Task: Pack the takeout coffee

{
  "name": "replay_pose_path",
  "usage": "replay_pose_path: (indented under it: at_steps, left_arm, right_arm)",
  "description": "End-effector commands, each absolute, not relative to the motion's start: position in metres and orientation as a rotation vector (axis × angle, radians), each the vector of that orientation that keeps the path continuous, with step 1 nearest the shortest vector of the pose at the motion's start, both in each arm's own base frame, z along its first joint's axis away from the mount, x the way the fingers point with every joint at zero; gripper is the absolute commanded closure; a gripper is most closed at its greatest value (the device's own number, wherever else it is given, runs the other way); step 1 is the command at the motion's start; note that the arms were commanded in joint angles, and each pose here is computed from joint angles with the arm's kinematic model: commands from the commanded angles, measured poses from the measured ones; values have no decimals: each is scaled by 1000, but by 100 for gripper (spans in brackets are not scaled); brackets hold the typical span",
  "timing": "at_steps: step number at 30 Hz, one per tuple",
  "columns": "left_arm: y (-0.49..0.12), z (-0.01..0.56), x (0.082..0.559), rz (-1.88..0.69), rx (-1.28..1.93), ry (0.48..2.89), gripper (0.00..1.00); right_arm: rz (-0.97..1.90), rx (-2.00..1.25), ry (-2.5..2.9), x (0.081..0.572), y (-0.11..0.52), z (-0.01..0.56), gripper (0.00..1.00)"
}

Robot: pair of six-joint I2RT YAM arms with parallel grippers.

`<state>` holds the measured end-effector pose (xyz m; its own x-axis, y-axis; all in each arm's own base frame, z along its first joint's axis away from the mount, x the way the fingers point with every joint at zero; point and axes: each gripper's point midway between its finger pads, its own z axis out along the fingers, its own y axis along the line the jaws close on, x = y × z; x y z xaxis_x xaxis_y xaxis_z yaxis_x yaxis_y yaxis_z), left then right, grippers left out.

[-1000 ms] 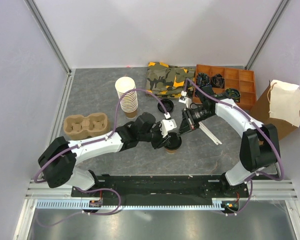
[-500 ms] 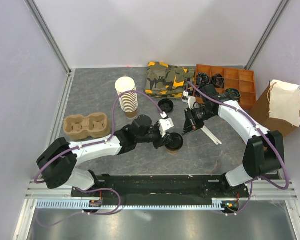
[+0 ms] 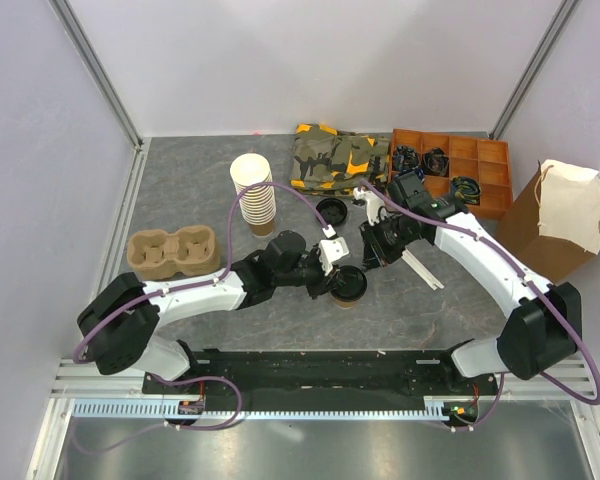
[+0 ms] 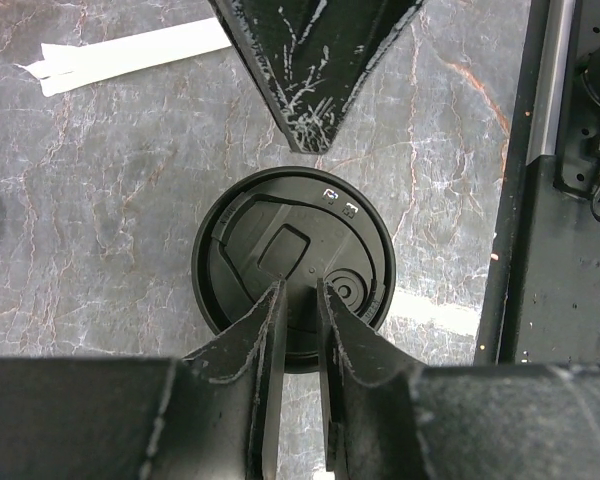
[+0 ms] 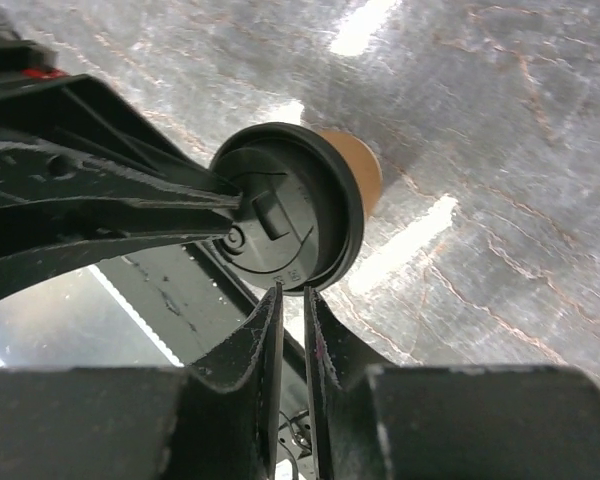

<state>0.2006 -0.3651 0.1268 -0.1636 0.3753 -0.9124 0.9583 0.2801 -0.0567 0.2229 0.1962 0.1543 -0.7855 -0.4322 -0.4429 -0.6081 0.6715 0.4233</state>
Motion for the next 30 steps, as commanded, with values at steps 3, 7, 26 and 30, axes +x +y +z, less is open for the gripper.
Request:
replay_pose_path:
  at_steps: [3,7,26,30]
  left_arm:
    - [-369,130,201,-892,1211,1698,75]
    - [-369,131,201,-888,1214,1695,76]
    - [-366,120,199,-878,1229,1727,78]
    - [-366,118,198,-879,1232,1733,78]
  right_arm:
    - [715,-775,2540,236,195,167,81]
    - [724,-761,2526,238,196,173,82]
    - [698,-768,2749,214,191,81,89]
    - [735,-775,2696,225,200,96,90]
